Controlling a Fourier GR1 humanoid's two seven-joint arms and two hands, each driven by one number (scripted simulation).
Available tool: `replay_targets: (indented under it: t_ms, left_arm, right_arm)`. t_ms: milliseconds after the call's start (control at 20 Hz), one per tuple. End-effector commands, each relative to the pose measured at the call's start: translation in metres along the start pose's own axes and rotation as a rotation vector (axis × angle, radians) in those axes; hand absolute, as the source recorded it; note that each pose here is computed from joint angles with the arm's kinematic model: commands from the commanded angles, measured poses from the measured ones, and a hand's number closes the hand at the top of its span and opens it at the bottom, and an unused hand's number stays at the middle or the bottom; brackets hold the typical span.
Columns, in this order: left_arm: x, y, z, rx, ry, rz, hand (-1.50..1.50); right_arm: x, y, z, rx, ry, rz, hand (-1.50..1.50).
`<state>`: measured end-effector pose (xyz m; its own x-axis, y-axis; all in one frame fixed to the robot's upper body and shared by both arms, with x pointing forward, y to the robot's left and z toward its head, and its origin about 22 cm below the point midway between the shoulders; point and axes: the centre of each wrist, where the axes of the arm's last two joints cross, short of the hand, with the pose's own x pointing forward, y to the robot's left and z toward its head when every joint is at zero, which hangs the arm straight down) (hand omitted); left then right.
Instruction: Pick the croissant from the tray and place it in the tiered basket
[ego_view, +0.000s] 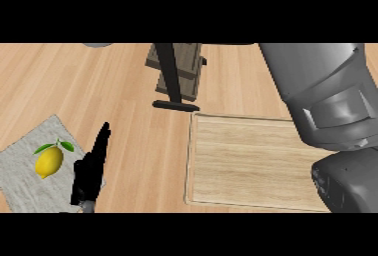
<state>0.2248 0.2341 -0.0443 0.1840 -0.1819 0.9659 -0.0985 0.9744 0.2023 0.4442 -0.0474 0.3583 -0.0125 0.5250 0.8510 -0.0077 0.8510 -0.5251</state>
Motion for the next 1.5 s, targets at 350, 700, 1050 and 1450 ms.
replay_targets:
  t_ms: [350,700,1050,1450]
  left_arm:
    - [-0.002,0.012,0.006,0.004,0.085,0.010,0.00]
    - [-0.010,0.026,0.006,0.030,0.085,0.019,0.00]
    - [-0.017,0.016,0.017,0.062,0.116,0.020,0.00]
    - [-0.015,0.017,0.013,0.030,0.093,0.017,0.00]
  right_arm:
    - [0.008,-0.071,0.002,-0.345,-0.067,-0.292,-1.50]
    - [-0.024,-0.169,0.008,-0.529,0.046,-0.311,-1.50]
    - [-0.076,-0.284,0.053,-0.541,0.068,-0.342,-1.50]
    - [-0.171,-0.375,0.115,-0.462,0.017,-0.327,-1.50]
